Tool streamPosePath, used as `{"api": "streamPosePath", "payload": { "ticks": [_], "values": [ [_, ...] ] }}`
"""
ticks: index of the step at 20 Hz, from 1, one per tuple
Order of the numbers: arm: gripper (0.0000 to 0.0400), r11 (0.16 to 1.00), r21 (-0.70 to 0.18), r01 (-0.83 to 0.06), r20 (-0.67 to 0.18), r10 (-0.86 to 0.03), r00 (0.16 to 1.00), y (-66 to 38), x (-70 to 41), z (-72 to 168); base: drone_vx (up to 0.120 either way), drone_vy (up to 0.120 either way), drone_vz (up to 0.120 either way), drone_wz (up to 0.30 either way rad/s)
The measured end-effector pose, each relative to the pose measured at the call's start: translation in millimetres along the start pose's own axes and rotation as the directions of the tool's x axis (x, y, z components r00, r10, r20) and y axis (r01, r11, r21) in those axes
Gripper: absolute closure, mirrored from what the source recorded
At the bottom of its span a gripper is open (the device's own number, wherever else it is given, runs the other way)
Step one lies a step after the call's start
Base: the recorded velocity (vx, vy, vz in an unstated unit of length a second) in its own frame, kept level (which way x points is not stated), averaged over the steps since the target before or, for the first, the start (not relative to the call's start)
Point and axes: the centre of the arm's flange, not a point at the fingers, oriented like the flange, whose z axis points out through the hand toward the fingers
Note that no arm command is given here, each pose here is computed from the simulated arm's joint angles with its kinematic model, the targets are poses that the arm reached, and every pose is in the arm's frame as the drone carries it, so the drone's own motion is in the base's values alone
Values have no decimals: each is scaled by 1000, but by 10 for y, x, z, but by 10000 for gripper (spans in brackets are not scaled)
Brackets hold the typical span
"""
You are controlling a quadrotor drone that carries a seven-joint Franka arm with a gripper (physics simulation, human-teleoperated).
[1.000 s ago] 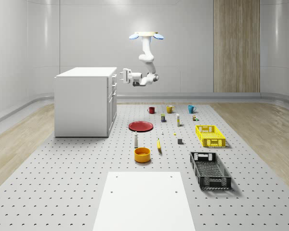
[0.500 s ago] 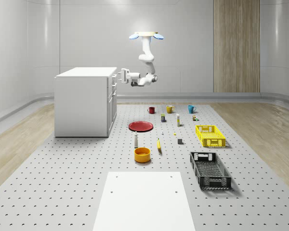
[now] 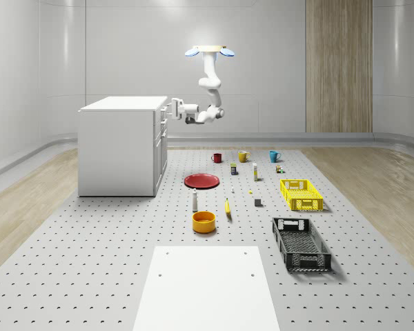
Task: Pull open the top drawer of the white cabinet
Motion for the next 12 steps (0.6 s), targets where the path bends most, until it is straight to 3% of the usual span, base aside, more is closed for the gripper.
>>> {"api": "streamPosePath", "payload": {
  "ticks": [12],
  "values": [
    [95,1000,0,0,0,0,1000,0,2,140,0,0,0,0]
  ]
}}
